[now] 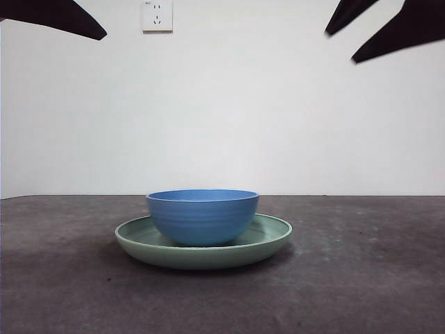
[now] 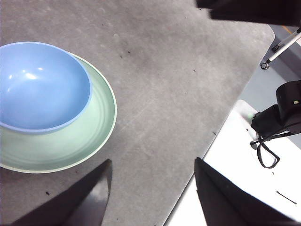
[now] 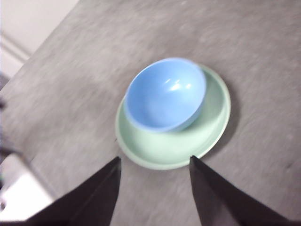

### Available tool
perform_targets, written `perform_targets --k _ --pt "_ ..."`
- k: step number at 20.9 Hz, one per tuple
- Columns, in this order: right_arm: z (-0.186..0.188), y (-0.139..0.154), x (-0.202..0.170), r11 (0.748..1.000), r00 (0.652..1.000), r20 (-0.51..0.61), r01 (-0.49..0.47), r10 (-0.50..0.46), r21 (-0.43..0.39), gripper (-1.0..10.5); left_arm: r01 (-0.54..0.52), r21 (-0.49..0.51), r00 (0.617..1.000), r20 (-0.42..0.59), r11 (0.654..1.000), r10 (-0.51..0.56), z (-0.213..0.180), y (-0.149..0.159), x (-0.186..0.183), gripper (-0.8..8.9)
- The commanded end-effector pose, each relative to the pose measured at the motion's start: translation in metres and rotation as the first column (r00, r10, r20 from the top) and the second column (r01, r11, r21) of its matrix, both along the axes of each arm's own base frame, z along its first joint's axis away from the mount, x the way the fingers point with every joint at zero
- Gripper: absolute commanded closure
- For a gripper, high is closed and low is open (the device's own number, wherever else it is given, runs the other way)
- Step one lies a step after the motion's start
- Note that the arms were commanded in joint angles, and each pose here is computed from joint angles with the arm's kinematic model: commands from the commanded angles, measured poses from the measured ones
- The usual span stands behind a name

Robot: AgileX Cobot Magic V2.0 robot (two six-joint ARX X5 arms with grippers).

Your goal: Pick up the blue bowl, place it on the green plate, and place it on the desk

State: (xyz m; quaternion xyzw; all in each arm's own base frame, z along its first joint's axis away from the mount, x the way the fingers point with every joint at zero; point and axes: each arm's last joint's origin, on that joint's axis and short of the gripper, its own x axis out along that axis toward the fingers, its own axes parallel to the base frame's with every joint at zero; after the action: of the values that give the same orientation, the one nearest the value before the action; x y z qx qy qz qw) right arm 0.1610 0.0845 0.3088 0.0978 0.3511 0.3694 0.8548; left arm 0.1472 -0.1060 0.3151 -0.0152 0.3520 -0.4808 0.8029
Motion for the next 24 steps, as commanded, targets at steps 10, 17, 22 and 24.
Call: perform_targets --k 10,17,22,24 --pt "-0.002 -0.011 -0.034 0.988 0.985 -0.107 -0.144 0.138 -0.05 7.1 0.02 -0.001 1.0 0.021 1.0 -0.02 0.002 -0.002 0.0 5.33" --pt "-0.002 -0.011 -0.034 0.988 0.985 -0.103 -0.146 0.14 -0.05 7.1 0.02 -0.001 1.0 0.021 1.0 -0.02 0.002 -0.002 0.0 5.33" --pt "-0.002 -0.011 -0.034 0.988 0.985 -0.103 -0.146 0.14 -0.05 7.1 0.02 -0.001 1.0 0.021 1.0 -0.02 0.002 -0.002 0.0 5.33" --pt "-0.002 -0.011 -0.034 0.988 0.985 -0.102 -0.146 0.14 -0.051 7.1 0.02 -0.001 1.0 0.021 1.0 -0.02 0.002 -0.002 0.0 5.34"
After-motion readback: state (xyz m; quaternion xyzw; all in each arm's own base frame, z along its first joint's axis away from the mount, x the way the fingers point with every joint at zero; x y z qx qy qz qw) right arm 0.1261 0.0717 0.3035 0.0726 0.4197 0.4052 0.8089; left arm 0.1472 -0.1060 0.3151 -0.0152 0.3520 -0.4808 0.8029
